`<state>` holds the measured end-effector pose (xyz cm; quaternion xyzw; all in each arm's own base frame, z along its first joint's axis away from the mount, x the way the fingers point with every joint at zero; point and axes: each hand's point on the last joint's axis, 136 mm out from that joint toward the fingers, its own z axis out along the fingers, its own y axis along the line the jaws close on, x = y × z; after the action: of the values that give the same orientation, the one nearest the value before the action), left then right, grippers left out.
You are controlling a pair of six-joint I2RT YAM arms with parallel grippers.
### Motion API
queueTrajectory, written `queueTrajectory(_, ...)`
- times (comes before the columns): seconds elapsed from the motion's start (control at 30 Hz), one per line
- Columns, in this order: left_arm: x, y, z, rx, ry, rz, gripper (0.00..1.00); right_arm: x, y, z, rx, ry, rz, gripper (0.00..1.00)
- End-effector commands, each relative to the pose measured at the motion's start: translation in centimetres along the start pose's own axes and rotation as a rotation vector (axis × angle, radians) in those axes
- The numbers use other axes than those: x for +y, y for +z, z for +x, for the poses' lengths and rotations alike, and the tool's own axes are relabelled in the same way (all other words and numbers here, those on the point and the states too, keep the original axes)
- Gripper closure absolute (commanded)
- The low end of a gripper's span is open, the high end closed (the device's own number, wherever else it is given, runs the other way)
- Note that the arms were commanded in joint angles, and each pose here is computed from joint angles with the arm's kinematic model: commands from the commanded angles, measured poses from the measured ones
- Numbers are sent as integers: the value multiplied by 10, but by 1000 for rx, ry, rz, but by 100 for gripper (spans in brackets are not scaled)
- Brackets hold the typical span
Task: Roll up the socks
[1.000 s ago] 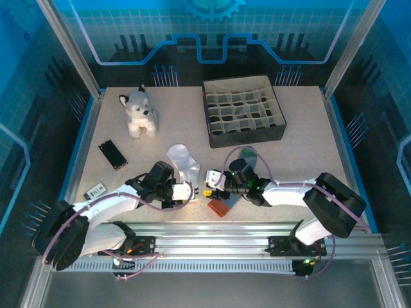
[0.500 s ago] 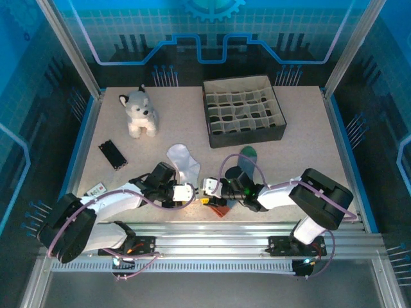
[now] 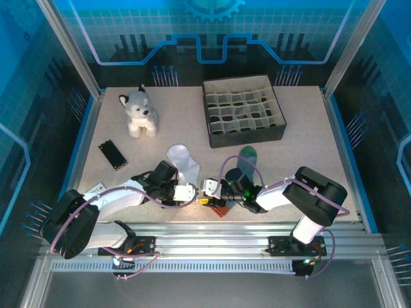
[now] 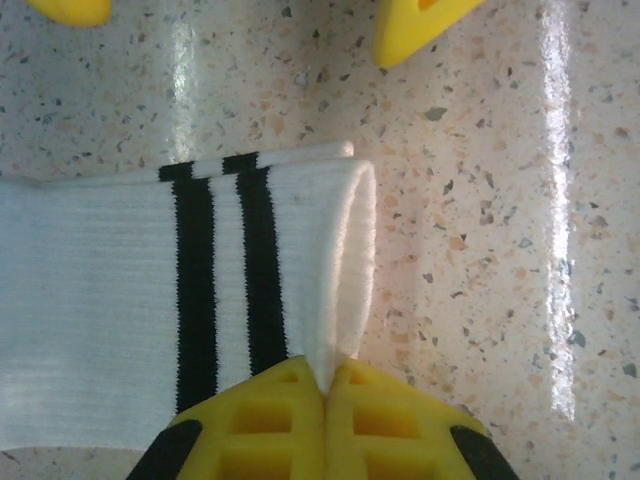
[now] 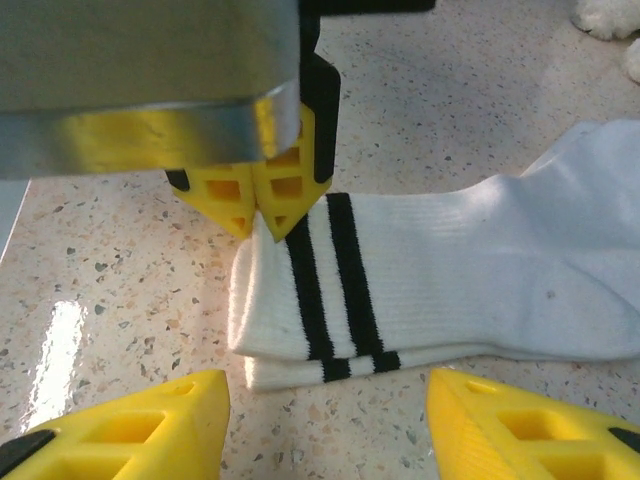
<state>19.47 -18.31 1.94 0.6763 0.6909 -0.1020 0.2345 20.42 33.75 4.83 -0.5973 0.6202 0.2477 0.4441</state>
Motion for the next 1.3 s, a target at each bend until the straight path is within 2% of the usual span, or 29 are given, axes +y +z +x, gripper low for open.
queueTrajectory(0.0, -21, -6, -1, 10, 6, 120, 100, 8, 4, -11, -50, -18, -26, 45)
queueTrajectory(0.33, -24, -22, -22, -79, -136, 300, 100, 22, 14, -22, -80, -140, -46, 45)
queueTrajectory(0.73, -14, -27, -26, -112, -175, 305, 100, 33, 22, -14, -42, -185, -84, 46)
queueTrajectory(0.87, -10, -28, -28, -130, -195, 295, 100, 36, 24, -16, -50, -194, -97, 49)
queueTrajectory(1.17, 0, -32, -32, -175, -235, 287, 100, 39, 21, -22, -93, -165, -90, 46)
queueTrajectory(1.27, 2, -34, -33, -183, -238, 285, 100, 37, 21, -23, -98, -164, -75, 50)
